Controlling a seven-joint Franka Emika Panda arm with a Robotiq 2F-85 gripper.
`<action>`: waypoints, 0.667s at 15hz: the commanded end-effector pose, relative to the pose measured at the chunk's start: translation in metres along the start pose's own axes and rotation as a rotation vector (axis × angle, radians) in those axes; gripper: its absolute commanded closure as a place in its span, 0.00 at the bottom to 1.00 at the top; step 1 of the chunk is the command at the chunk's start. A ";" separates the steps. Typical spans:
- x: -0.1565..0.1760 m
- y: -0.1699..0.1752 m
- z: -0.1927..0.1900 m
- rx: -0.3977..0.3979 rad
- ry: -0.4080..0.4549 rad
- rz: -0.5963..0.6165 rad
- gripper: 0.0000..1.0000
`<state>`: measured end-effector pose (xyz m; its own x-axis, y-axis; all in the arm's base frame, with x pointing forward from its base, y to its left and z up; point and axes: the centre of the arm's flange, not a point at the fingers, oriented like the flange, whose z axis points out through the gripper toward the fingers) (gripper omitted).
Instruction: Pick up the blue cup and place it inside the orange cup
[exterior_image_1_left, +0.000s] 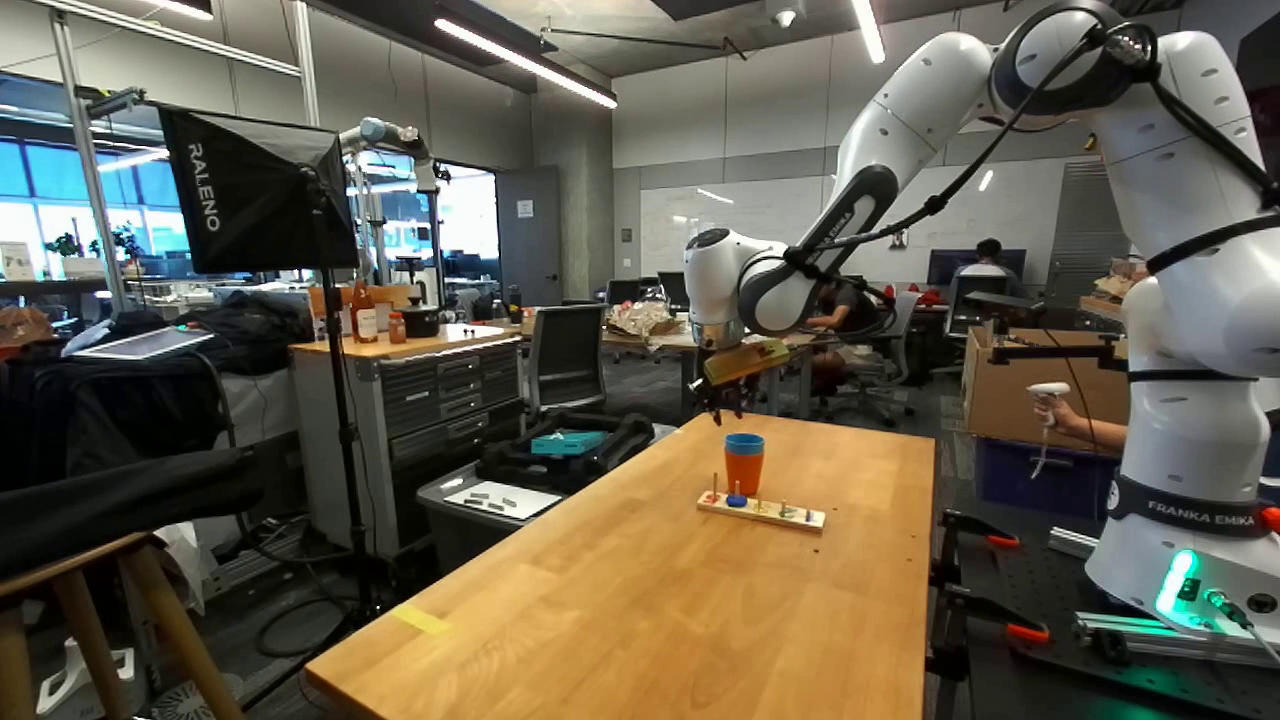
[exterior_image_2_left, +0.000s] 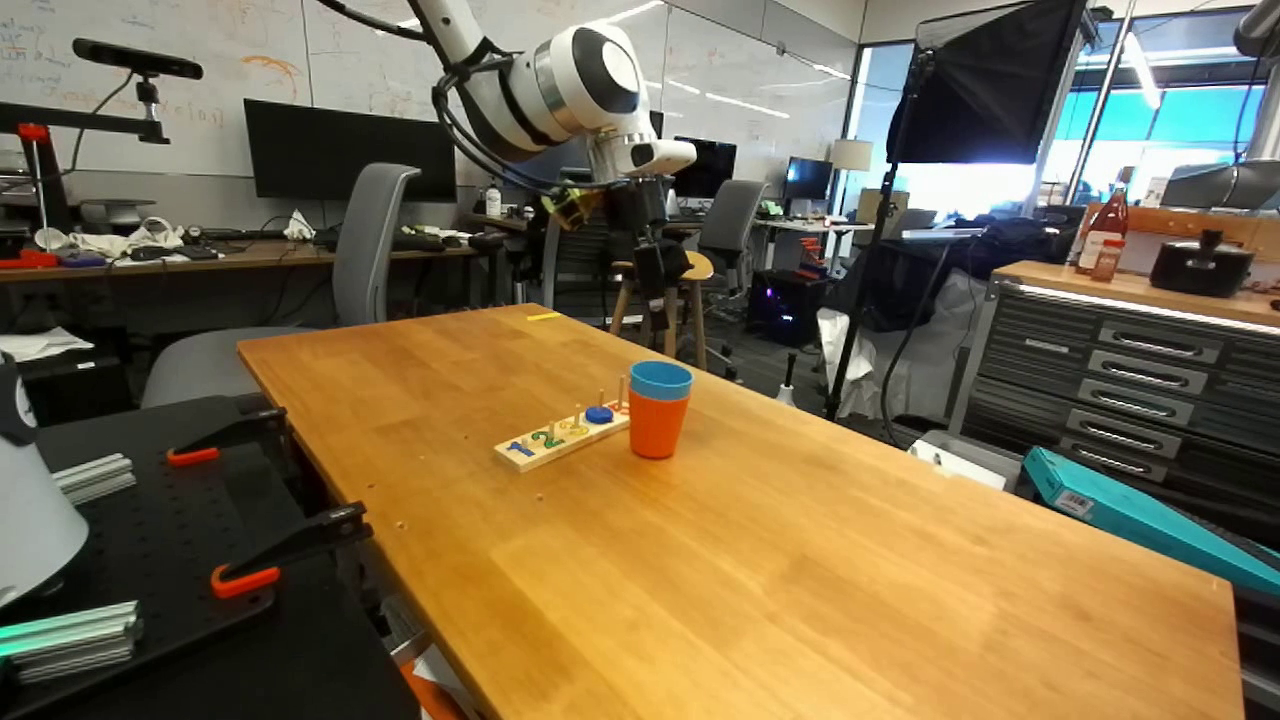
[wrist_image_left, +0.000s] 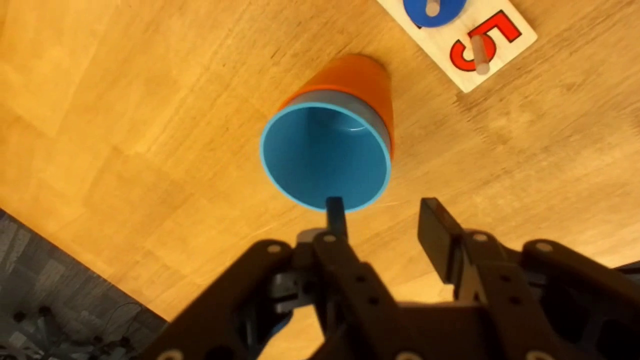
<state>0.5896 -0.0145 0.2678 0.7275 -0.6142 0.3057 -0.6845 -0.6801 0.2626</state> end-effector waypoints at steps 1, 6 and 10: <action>0.006 -0.005 -0.001 -0.018 0.021 0.022 0.23; -0.013 -0.017 -0.053 0.044 -0.105 -0.097 0.00; -0.014 -0.039 -0.107 0.093 -0.273 -0.215 0.00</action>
<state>0.5847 0.0511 0.3061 0.8205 -0.5619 0.1048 -0.5701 -0.7912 0.2214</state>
